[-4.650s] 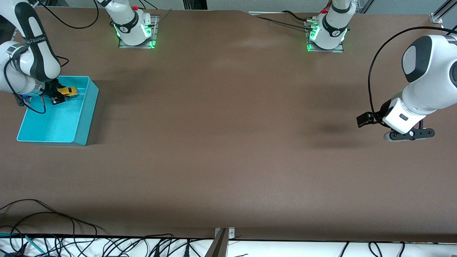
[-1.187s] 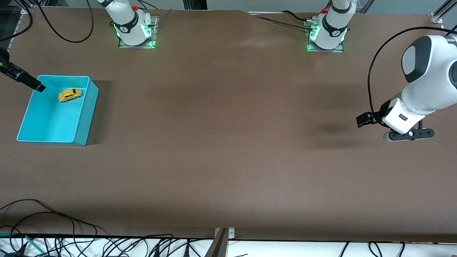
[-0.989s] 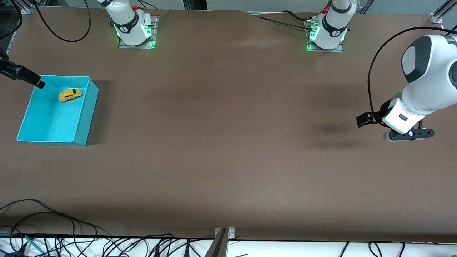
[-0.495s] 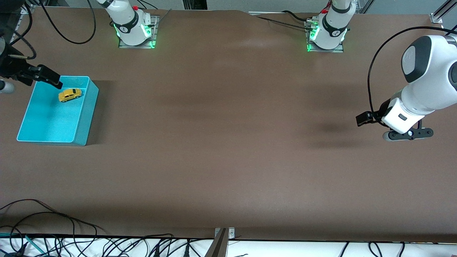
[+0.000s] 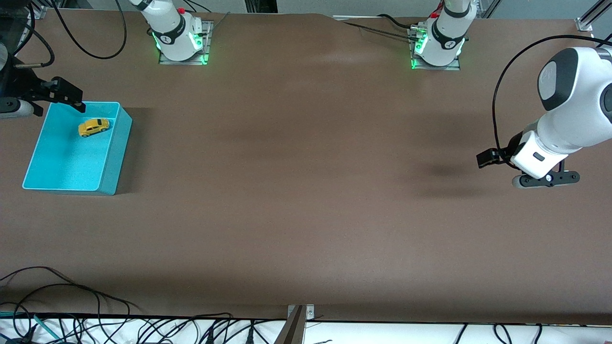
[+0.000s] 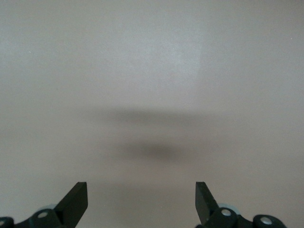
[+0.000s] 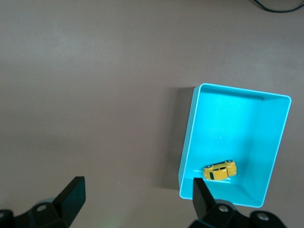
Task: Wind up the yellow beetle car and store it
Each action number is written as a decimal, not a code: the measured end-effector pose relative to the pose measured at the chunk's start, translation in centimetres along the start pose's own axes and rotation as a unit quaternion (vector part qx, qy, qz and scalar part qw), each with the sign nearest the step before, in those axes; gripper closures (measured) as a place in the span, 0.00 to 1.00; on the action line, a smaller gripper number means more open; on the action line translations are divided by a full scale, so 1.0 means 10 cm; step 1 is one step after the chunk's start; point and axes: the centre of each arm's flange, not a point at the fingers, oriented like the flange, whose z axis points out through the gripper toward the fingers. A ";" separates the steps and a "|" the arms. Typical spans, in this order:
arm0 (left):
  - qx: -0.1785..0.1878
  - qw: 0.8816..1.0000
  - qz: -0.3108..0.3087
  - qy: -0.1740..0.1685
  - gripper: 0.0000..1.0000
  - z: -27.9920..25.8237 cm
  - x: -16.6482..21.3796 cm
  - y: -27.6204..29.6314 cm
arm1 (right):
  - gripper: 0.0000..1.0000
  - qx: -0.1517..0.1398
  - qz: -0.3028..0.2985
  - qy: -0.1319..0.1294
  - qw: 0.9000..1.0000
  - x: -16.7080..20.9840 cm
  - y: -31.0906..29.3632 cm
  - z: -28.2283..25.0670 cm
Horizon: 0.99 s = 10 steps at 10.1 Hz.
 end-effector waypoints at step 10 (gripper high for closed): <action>0.000 1.000 0.000 -0.002 0.00 0.00 0.00 0.00 | 0.00 0.002 -0.014 -0.003 1.000 0.09 -0.13 -0.13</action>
